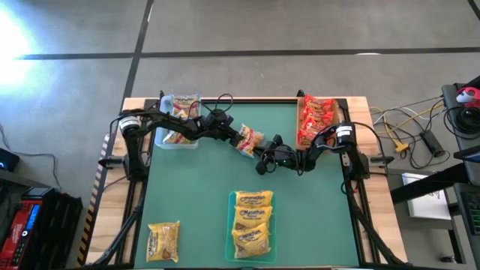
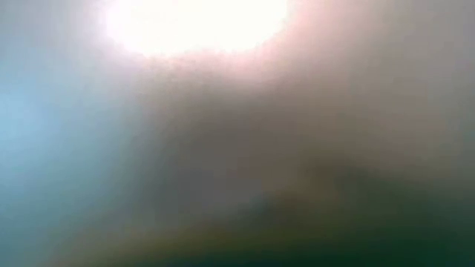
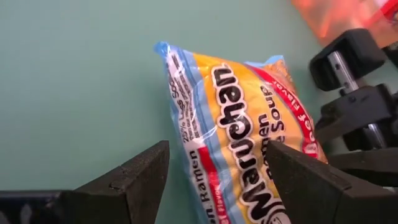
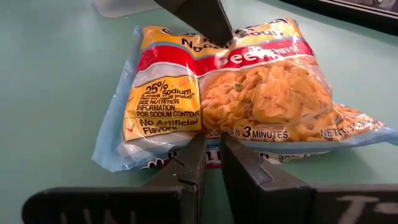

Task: Sort Maruchan noodles
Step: Put the blue noodle pack into the transparent bin

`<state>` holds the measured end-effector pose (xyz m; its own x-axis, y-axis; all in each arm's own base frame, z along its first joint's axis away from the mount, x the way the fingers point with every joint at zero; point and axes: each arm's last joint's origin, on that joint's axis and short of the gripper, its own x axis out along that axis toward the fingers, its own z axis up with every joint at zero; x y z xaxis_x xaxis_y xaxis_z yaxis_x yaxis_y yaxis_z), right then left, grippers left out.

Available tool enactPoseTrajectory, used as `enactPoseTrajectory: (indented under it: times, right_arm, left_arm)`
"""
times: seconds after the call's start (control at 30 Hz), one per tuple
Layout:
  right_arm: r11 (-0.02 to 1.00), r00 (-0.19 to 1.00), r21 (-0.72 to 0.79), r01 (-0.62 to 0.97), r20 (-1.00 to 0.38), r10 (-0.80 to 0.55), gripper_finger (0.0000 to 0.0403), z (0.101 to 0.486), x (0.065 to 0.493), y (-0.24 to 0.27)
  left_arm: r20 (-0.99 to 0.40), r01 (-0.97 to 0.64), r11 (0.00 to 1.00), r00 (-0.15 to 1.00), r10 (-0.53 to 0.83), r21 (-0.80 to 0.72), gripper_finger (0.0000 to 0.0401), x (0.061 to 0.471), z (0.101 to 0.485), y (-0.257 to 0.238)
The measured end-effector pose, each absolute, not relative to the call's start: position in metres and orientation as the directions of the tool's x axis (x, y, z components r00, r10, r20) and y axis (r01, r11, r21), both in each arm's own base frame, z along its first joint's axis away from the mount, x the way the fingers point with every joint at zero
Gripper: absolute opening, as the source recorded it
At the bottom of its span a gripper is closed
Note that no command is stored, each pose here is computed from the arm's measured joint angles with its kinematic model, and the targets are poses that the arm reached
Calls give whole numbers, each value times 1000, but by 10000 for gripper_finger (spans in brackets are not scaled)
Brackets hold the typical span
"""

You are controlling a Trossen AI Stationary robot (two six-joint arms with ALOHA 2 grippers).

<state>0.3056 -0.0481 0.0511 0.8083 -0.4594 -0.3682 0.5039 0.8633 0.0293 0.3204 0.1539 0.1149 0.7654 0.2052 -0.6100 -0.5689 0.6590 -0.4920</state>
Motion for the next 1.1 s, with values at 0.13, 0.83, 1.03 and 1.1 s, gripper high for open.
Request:
enactPoseTrajectory:
  times: [0.13, 0.83, 1.03, 1.1]
  right_arm:
    - [867, 809, 11, 498, -366, -460, 43, 51, 306, -48]
    - [873, 808, -24, 487, -367, -461, 43, 52, 306, -48]
    - [875, 776, -61, 480, -436, -456, 43, 70, 300, -47]
    - [876, 753, -80, 475, -479, -452, 43, 77, 296, -47]
  left_arm:
    - [-565, -506, 644, 814, 137, -573, 254, 326, 106, 155]
    - [-441, -349, 602, 897, -6, -718, 234, 335, 109, 150]
    - [-442, -349, 597, 897, -10, -722, 172, 335, 109, 150]
    - [-441, -349, 594, 898, -11, -725, 148, 335, 110, 150]
